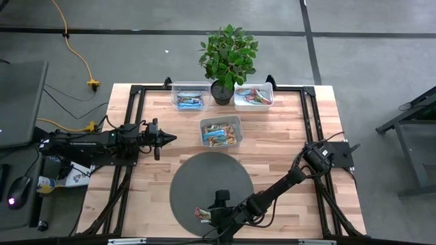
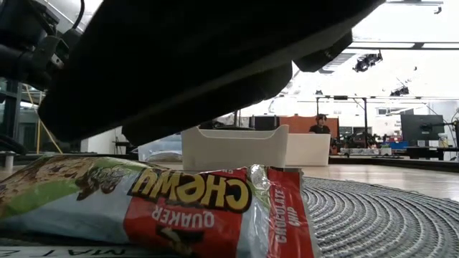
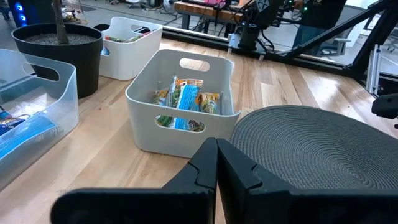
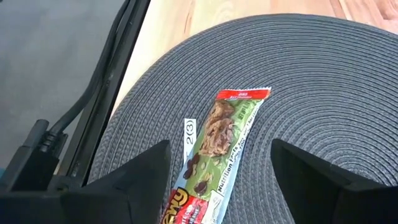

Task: Pick and place Granola Bars by type
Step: Put the red granola bar into the white bin

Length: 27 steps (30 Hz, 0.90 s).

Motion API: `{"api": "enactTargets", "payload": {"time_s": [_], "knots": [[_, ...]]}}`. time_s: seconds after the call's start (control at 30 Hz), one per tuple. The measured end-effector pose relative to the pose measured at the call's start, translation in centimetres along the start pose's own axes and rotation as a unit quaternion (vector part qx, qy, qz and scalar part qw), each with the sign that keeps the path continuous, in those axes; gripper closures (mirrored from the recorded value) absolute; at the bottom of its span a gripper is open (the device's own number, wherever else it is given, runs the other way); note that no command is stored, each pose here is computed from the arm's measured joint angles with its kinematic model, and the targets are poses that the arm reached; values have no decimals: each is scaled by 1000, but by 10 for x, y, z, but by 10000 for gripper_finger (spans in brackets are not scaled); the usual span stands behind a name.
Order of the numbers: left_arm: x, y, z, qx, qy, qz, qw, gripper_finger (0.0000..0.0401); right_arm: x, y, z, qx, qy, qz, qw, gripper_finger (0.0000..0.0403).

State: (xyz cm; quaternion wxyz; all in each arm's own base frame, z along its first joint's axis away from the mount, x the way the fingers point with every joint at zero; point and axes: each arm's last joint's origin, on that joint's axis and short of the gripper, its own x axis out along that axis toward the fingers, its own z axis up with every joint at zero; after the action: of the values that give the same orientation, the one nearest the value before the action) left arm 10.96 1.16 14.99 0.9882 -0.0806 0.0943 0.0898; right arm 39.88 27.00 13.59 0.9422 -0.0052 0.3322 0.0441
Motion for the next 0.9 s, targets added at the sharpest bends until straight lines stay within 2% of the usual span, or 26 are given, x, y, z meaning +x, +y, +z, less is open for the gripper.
{"api": "enactTargets", "payload": {"time_s": [0.23,0.47,0.67,0.9], "knots": [[0,0,0,0,0,0,1000,400,1,2,-2,7,1,2,1000,141],[0,0,0,0,0,0,1000,400,13,11,-22,15,18,7,1000,141],[0,0,0,0,0,0,1000,400,15,11,-25,19,20,4,1000,143],[0,0,0,0,0,0,1000,400,15,10,-27,12,31,-8,999,183]]}}
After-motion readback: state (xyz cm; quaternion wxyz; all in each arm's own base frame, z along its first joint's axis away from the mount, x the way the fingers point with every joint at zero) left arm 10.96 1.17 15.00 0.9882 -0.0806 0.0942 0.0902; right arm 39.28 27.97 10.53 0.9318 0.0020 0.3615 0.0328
